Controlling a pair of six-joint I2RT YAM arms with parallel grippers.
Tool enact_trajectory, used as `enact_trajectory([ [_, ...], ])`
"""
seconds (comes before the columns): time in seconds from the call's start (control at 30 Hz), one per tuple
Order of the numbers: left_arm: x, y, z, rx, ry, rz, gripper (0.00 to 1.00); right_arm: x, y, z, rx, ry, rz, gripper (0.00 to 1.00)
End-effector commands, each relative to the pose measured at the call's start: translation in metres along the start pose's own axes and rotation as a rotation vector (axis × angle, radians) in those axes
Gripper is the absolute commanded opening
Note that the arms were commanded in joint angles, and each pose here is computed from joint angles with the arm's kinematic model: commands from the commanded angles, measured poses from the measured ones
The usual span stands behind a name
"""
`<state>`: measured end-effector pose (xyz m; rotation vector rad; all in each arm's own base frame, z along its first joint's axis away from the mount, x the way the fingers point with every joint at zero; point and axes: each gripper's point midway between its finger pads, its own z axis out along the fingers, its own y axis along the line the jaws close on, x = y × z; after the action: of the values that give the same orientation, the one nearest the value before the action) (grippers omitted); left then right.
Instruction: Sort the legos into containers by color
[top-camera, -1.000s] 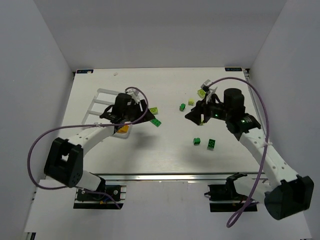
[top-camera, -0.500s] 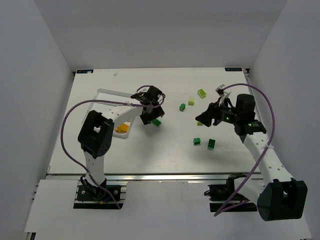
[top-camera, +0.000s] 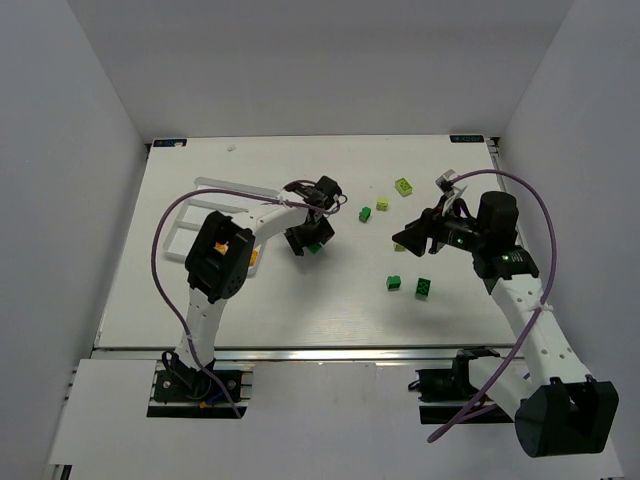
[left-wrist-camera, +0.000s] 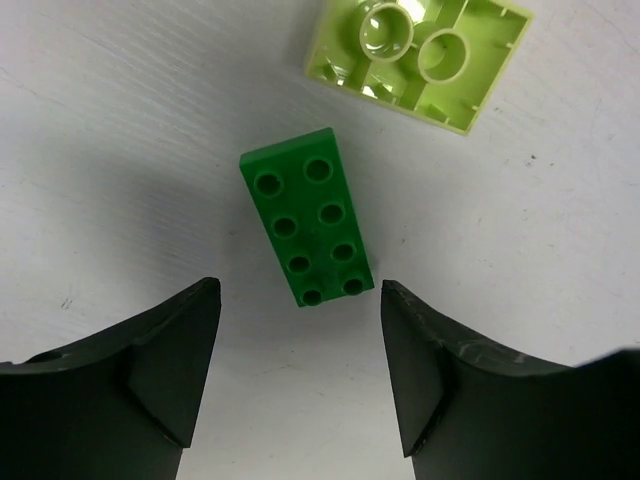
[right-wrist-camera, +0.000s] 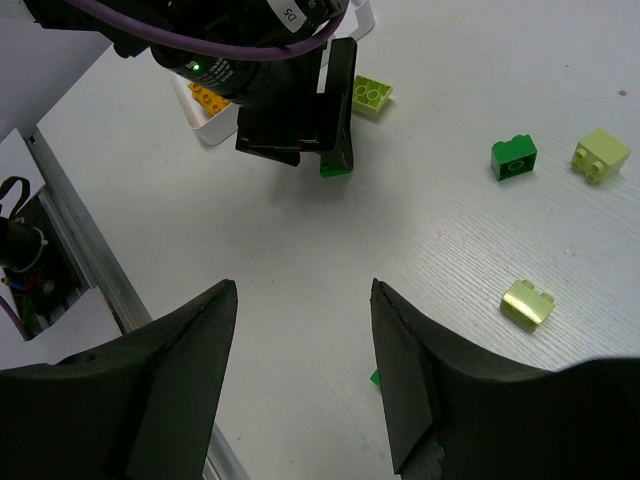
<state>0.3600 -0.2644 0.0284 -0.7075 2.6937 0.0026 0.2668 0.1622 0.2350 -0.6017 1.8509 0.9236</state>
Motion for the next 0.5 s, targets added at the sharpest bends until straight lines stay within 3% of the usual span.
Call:
enact_trajectory([
  [0.0,-0.012,-0.003,-0.006,-0.018,-0.042,-0.029,0.75,-0.009,0.007,-0.003,-0.023,-0.033,-0.022,0.62],
  [0.3,-0.016,-0.008,0.014,-0.078,-0.040,-0.024,0.74,-0.011,0.011,-0.006,-0.022,-0.047,-0.031,0.62],
  [0.47,-0.021,-0.003,0.017,-0.102,-0.048,-0.032,0.68,-0.011,0.011,-0.007,-0.021,-0.050,-0.034,0.62],
])
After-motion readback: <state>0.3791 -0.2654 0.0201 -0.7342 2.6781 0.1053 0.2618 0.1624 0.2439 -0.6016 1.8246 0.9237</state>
